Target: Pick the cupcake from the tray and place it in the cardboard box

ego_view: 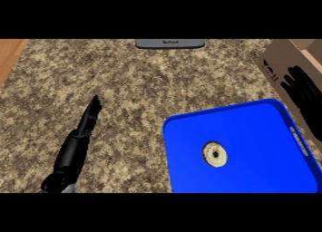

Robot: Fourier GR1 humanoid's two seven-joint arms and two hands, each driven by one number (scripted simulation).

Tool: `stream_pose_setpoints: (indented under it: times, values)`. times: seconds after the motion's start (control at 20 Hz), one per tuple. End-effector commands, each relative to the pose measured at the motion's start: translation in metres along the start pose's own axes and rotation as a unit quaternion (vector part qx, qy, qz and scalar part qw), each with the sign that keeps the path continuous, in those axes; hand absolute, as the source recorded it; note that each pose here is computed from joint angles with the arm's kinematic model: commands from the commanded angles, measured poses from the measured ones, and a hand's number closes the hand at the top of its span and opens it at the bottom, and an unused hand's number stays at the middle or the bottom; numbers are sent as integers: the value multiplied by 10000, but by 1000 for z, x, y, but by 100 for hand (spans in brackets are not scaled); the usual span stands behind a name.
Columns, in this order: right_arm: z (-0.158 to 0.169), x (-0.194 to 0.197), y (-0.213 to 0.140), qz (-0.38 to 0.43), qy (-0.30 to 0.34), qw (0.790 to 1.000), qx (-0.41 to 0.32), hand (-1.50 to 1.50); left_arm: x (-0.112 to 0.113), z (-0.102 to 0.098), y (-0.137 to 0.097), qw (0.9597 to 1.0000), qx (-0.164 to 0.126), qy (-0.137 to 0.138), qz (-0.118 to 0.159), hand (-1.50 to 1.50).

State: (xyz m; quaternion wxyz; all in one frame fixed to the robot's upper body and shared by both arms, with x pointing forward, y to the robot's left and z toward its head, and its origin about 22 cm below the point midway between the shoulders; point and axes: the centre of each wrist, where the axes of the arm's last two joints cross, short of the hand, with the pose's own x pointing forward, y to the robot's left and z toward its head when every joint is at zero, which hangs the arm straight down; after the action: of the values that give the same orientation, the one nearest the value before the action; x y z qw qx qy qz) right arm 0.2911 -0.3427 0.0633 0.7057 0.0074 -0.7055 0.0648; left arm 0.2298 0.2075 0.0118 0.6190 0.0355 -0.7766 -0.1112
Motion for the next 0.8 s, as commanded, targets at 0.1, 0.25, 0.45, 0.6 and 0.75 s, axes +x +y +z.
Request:
stream_pose_setpoints:
  times: [0.1, 0.25, 0.45, 0.6, 0.75]
  values:
    - [5, 65, 1, 530, -1202, 9904, -424, -150, 15, -22, 40, 9975, -146, 5, -690, 0]
    - [17, 139, -3, 1128, -2411, 9612, -723, -150, 13, -25, 68, 9928, -249, -6, -1169, 0]
    - [56, 87, 12, 2548, -1534, 9509, -857, -150, 22, -37, 67, 9937, -673, 202, -870, 0]
    - [80, 88, 13, 3119, -1824, 9312, -488, -150, 16, -34, 70, 9938, -738, 112, -825, 0]
    - [89, 90, 21, 3757, -1962, 9057, 41, -150, 13, -47, 81, 9935, -708, 54, -895, 0]
